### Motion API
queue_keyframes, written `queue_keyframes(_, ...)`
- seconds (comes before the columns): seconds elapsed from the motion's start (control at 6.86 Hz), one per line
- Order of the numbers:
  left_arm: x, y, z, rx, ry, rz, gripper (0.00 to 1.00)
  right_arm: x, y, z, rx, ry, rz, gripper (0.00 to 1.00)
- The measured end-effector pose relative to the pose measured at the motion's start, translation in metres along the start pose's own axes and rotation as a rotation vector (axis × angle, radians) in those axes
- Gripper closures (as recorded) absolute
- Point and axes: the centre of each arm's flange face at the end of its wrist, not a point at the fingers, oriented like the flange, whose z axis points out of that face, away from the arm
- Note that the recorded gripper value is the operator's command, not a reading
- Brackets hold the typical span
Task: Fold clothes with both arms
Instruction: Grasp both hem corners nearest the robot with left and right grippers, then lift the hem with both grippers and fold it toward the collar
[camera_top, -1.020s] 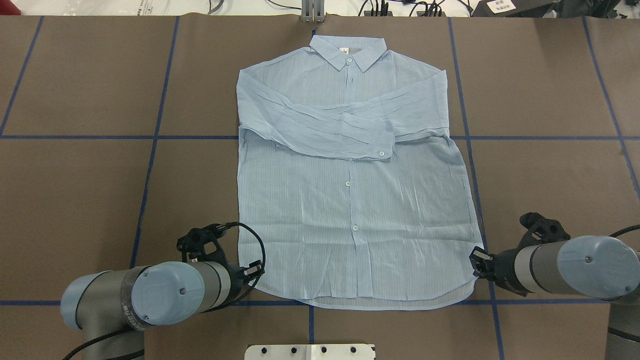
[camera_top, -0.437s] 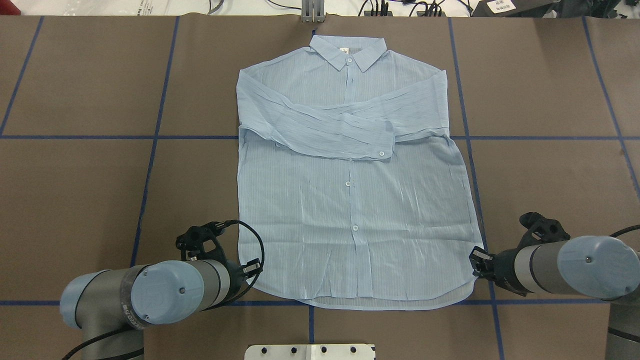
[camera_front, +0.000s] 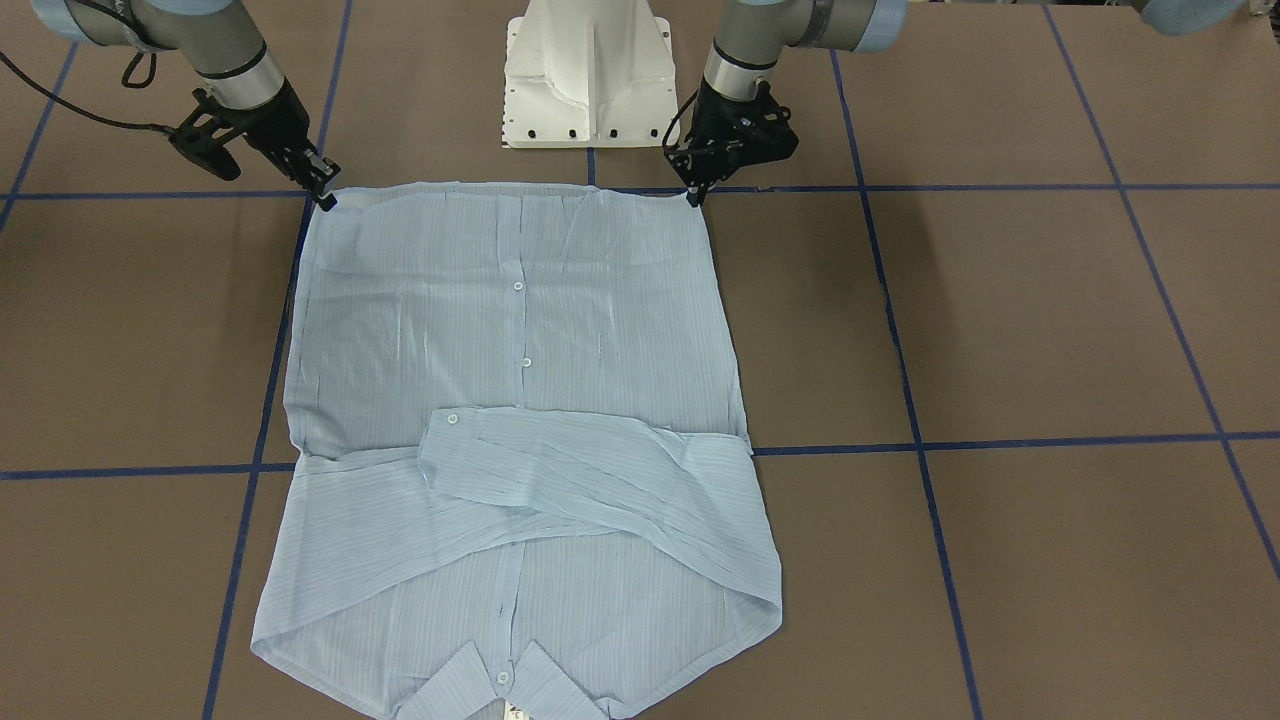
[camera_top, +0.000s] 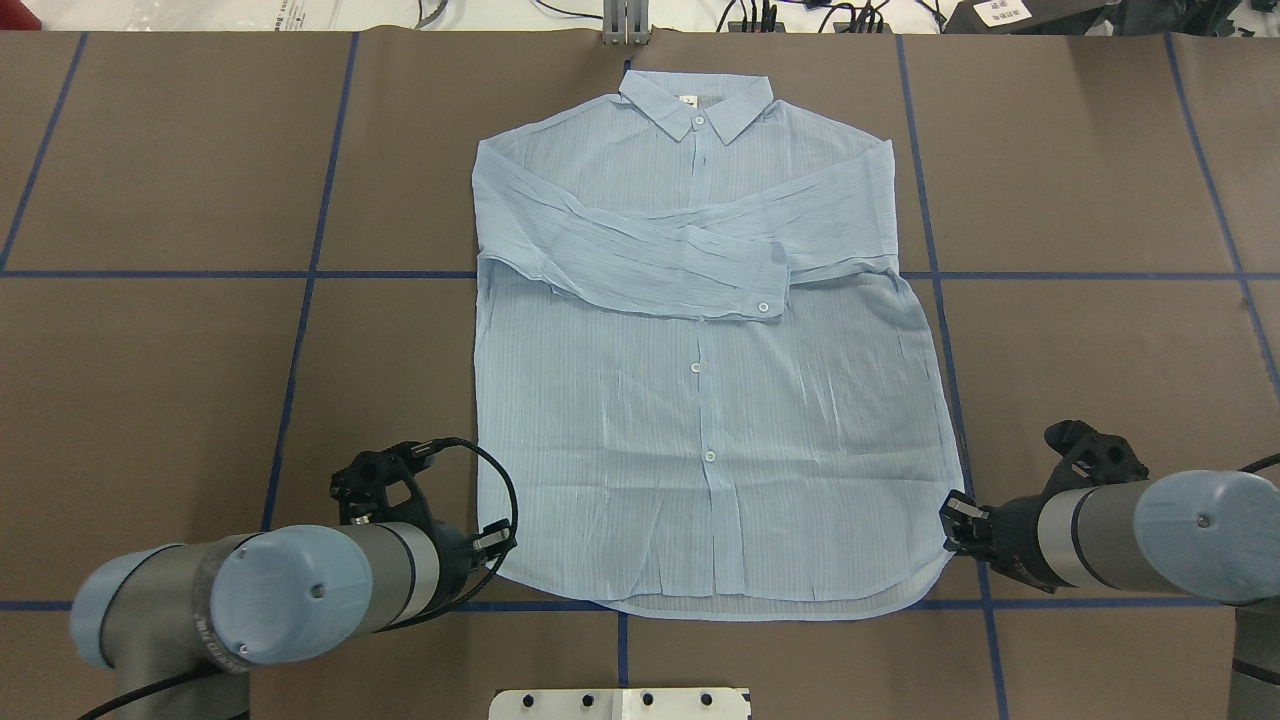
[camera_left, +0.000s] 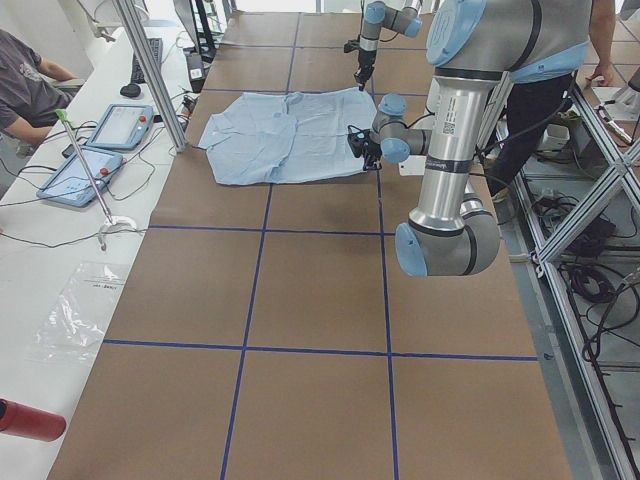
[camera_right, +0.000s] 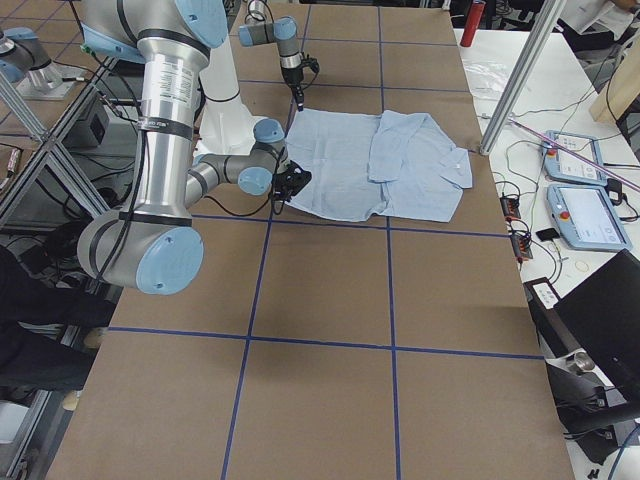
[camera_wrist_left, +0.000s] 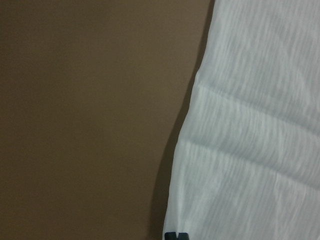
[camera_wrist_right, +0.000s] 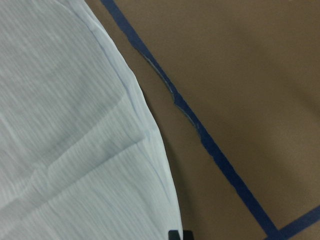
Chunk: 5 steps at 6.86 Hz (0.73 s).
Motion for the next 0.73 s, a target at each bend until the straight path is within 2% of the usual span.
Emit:
queue_keyframes(0.58,0.008,0.001,-0.111,-0.042,0.096,-0.135,1.00,0.005,0.004,-0.090,-0.016,-0.083,0.006,1.00)
queue_keyframes(0.73,0.010,-0.002,-0.125,-0.046,0.115,-0.173,1.00,0.001,0.000,-0.107,-0.008,-0.114,0.018,1.00)
